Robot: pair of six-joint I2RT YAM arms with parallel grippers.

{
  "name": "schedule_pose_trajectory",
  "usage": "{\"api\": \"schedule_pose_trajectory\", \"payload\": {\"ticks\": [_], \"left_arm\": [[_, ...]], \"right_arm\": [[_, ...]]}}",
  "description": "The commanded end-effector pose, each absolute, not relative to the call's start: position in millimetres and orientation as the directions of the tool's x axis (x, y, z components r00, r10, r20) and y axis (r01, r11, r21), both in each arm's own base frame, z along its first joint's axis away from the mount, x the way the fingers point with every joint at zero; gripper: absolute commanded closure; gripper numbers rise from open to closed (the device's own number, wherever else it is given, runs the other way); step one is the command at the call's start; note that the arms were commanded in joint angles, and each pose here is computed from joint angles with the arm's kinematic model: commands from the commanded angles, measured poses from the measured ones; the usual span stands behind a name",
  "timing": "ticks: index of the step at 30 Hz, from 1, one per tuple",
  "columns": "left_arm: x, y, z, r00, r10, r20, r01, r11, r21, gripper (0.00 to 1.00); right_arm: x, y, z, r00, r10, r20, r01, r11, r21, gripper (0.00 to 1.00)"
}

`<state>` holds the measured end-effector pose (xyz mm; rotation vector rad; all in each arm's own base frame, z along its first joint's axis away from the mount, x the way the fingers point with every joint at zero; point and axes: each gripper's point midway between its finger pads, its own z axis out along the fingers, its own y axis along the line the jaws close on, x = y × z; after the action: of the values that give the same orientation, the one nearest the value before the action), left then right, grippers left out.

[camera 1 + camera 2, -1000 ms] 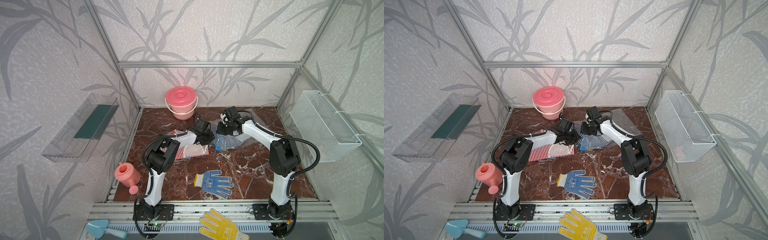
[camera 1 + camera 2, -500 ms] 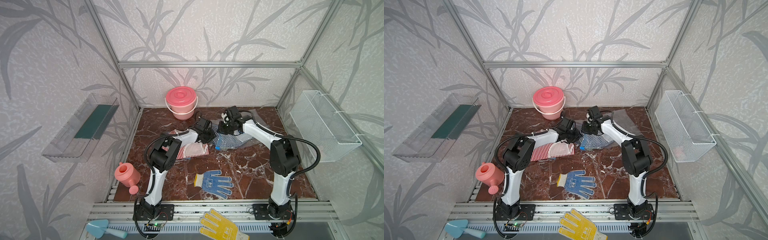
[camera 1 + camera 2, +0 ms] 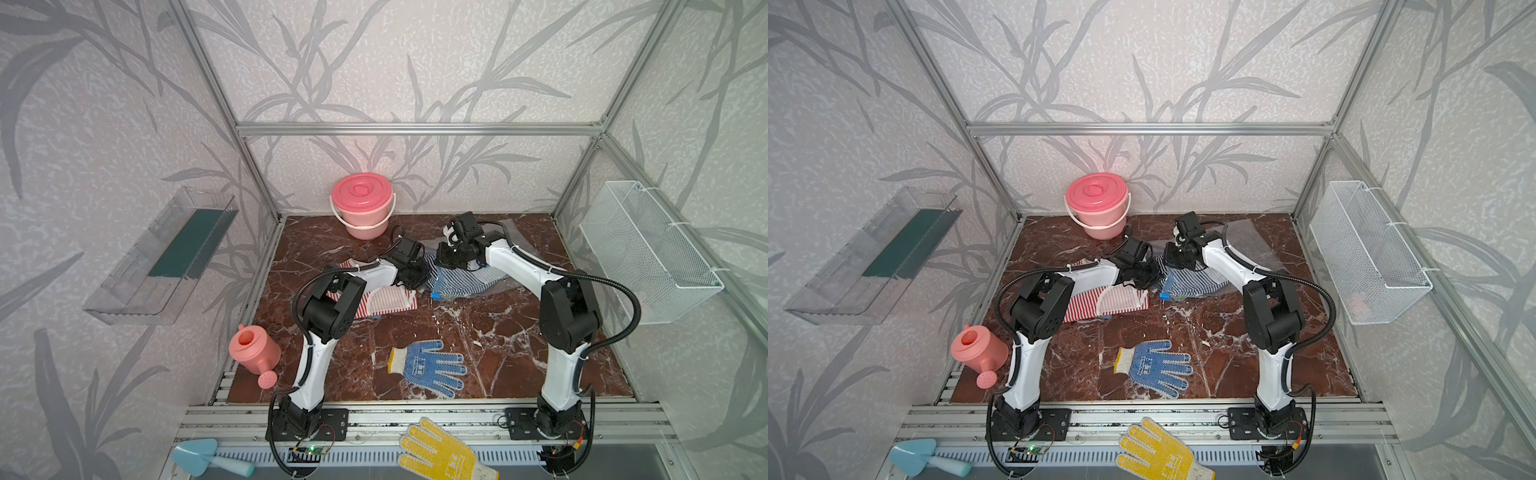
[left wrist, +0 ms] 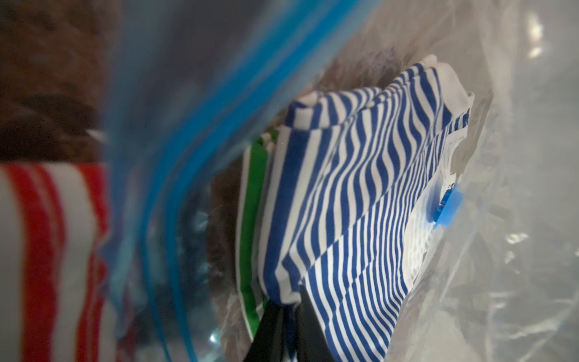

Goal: Take the tank top out of the vacuum bag
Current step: Take out the tank top from the vacuum bag.

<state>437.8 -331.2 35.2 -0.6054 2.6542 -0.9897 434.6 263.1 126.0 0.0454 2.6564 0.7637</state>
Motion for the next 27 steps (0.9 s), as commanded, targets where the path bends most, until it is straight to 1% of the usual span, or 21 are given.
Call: {"api": "schedule_pose_trajectory", "payload": {"ticks": [1, 8, 11, 18, 27], "left_arm": [[444.6, -339.3, 43.4, -0.887, -0.45, -0.098, -0.27, 0.681, -0.68, 1.0], [454.0, -336.8, 77.2, -0.895, -0.4, -0.199, -0.179, 0.728, -0.661, 1.0], [455.8, -338.9, 93.5, -0.894, -0.385, -0.231, -0.14, 0.728, -0.671, 1.0], [453.7, -331.4, 115.1, -0.884, -0.369, -0.288, -0.099, 0.749, -0.655, 1.0], [447.5, -322.0, 130.8, -0.873, -0.356, -0.333, -0.07, 0.768, -0.637, 1.0]], "right_arm": [[435.8, 263.8, 131.4, -0.925, 0.136, -0.354, -0.08, 0.843, 0.532, 1.0], [433.6, 258.8, 121.7, -0.929, 0.138, -0.343, -0.065, 0.852, 0.519, 1.0], [432.8, 256.9, 118.3, -0.93, 0.138, -0.342, -0.061, 0.858, 0.511, 1.0], [432.4, 255.6, 113.9, -0.93, 0.144, -0.338, -0.052, 0.858, 0.511, 1.0], [433.3, 253.9, 107.3, -0.933, 0.14, -0.332, -0.048, 0.865, 0.5, 1.0]]}}
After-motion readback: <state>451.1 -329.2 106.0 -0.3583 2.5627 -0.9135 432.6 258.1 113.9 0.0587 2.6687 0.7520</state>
